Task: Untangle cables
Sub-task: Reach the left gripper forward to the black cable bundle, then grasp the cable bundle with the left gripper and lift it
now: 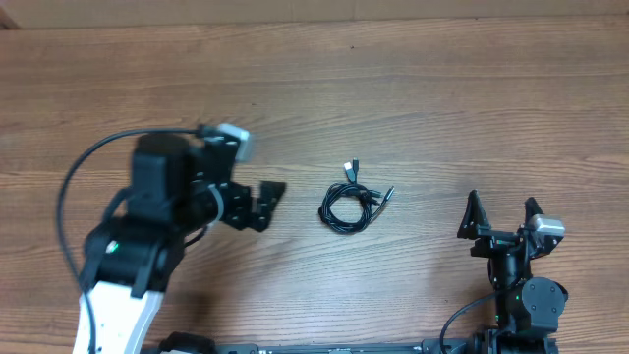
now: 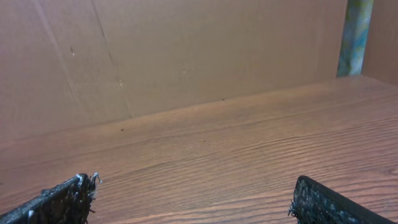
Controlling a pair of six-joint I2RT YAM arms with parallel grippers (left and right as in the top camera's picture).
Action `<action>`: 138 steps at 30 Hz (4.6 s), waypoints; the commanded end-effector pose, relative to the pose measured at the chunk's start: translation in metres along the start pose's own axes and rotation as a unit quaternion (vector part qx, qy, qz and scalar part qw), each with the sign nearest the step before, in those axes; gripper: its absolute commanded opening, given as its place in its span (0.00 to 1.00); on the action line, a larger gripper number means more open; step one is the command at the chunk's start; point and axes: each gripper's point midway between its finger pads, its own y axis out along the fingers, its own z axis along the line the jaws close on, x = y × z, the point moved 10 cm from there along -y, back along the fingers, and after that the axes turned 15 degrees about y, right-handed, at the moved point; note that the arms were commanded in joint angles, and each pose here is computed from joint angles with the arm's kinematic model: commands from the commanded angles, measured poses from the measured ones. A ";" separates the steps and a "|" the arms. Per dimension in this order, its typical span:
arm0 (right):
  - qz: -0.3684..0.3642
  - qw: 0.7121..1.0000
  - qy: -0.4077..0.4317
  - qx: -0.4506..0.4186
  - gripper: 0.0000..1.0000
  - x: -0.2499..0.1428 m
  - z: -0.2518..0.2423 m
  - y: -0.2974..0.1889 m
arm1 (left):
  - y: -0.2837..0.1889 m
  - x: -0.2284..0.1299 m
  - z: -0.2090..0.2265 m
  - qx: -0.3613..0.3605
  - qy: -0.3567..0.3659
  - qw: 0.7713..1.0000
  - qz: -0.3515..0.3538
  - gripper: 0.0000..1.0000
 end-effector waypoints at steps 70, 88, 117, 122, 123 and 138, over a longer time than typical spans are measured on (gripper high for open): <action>-0.003 1.000 0.002 -0.003 1.00 -0.002 -0.001 0.000 | 0.219 0.005 -0.023 0.014 -0.027 0.976 0.216 0.04; -0.003 1.000 0.002 -0.003 1.00 -0.002 -0.001 0.000 | 0.215 -0.010 -0.019 0.002 0.145 0.950 0.278 0.72; -0.003 1.000 0.002 -0.003 1.00 -0.002 -0.001 0.000 | 0.241 -0.084 -0.016 0.056 -0.002 0.961 0.272 0.04; -0.003 1.000 0.002 -0.003 1.00 -0.002 -0.001 0.000 | 0.242 -0.083 -0.016 0.055 -0.004 0.961 0.270 0.04; -0.003 1.000 0.002 -0.003 1.00 -0.002 -0.001 0.000 | 0.241 -0.083 -0.016 0.057 -0.012 0.961 0.269 0.04; -0.003 1.000 0.002 -0.003 1.00 -0.002 -0.001 0.000 | 0.227 -0.057 -0.025 0.023 -0.104 0.950 0.292 0.04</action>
